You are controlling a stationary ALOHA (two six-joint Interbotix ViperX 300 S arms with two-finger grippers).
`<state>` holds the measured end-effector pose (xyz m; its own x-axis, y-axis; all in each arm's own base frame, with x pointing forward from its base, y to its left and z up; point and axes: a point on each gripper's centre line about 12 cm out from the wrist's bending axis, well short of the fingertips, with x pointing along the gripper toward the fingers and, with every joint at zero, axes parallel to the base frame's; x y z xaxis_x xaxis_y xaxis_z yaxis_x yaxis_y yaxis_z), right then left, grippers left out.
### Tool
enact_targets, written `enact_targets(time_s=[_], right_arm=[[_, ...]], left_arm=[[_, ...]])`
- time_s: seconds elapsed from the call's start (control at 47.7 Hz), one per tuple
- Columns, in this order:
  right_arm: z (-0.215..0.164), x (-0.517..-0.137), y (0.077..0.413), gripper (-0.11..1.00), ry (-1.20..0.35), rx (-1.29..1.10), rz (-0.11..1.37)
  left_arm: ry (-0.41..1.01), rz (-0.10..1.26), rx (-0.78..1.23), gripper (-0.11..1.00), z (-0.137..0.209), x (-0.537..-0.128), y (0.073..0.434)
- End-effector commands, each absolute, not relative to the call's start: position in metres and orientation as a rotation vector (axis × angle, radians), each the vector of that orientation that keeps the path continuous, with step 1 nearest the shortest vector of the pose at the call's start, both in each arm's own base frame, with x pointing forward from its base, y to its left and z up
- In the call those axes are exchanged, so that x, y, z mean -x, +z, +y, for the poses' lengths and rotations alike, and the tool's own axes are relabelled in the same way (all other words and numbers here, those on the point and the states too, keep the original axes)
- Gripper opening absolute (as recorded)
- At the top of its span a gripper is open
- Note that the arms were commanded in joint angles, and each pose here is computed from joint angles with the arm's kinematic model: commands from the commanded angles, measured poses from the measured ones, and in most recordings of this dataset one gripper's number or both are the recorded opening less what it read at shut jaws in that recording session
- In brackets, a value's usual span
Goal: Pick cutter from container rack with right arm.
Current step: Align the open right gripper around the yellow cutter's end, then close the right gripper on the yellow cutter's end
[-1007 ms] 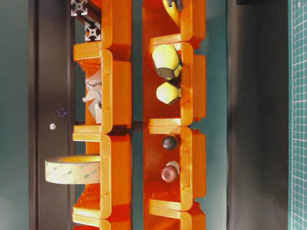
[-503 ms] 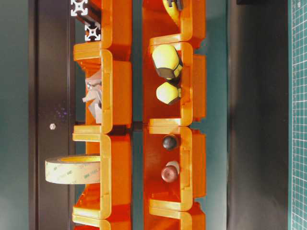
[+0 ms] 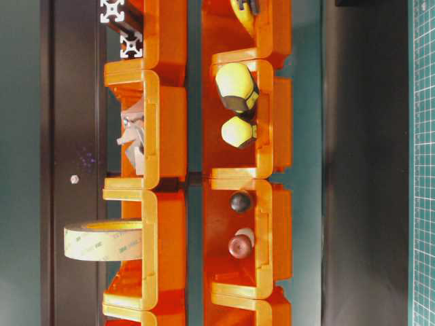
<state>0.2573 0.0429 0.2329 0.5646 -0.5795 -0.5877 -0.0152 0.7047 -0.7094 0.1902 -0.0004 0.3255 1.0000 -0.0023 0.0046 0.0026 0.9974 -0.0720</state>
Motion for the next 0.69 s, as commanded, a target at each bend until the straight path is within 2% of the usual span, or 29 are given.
enact_targets(time_s=[0.0, 0.294, 0.671], right_arm=[[0.040, -0.264, 0.233, 0.72, -0.382, 0.743, 0.915], [0.021, -0.271, 0.218, 0.72, -0.414, 0.723, 0.964], [0.011, -0.270, 0.215, 0.71, -0.427, 0.701, 0.970]], left_arm=[[-0.002, -0.018, 0.072, 0.00, 0.000, -0.191, 0.331], [-0.002, -0.018, 0.072, 0.00, 0.000, -0.191, 0.330], [-0.002, -0.015, 0.072, 0.00, 0.000, -0.191, 0.329]])
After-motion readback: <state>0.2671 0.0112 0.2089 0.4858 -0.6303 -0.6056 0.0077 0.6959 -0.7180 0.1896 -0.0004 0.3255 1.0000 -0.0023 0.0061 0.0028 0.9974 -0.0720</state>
